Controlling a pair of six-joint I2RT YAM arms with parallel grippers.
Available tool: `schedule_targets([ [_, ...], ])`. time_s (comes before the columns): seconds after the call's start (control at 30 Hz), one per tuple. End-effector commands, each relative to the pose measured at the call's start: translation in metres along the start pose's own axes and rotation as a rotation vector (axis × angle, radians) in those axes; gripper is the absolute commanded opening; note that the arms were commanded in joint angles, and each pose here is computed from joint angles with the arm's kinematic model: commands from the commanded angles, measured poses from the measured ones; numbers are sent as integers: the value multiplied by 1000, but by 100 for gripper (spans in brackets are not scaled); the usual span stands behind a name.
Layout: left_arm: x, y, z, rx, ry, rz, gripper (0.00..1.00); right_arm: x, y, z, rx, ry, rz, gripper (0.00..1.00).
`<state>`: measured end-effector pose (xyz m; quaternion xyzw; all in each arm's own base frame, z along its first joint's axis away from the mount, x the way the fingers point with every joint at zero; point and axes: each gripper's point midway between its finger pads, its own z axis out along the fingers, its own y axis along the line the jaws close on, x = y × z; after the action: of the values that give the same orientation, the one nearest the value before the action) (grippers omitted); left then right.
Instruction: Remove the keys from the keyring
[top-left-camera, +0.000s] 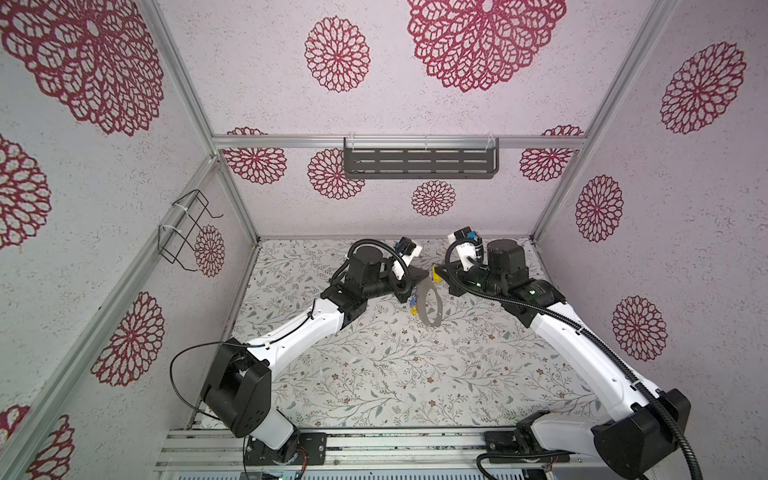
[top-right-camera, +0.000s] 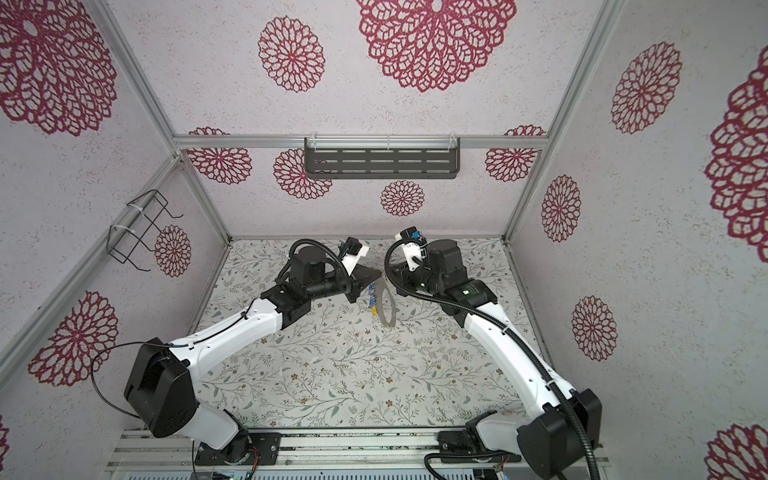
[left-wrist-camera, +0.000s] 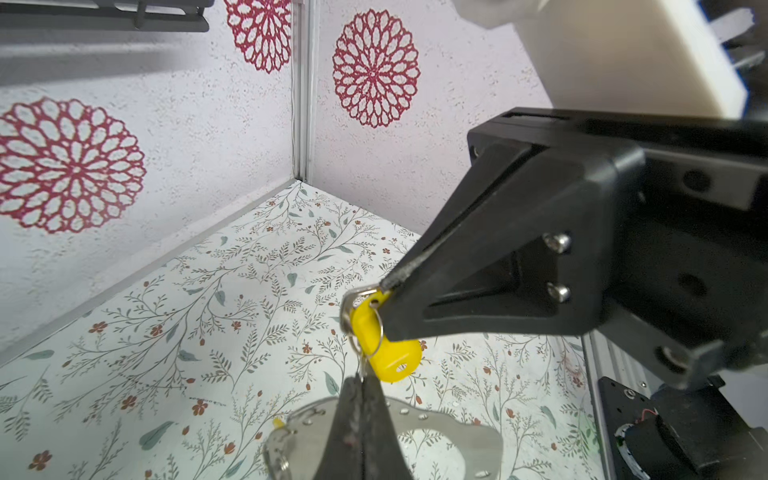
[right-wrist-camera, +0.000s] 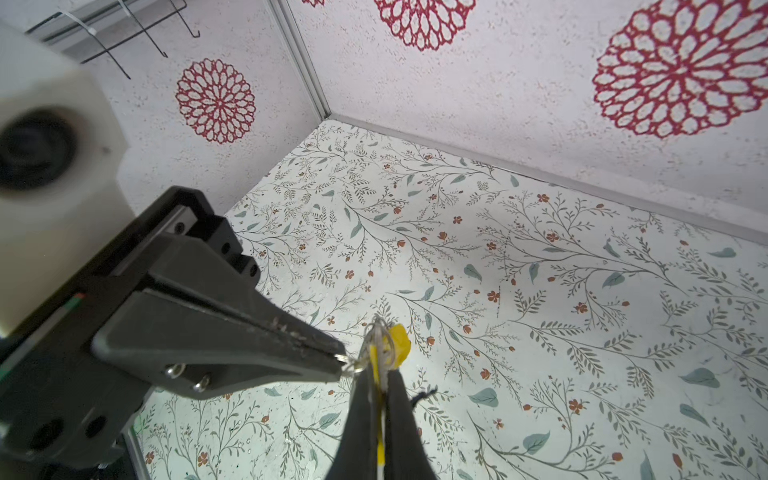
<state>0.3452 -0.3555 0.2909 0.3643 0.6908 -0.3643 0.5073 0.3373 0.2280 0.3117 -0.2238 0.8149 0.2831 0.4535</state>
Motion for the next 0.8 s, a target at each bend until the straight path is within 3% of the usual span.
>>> schedule_targets([
  [0.0,-14,-9,-11,6,-52,40,0,-16,-20,-8,89,-42,44,0],
  [0.27,-39,1,-26,34,-181,-65,0,2,-44,-6,128,-1,129,0],
  [0.77,-75,14,-34,85,-377,-238,0,21,-33,6,30,10,187,0],
])
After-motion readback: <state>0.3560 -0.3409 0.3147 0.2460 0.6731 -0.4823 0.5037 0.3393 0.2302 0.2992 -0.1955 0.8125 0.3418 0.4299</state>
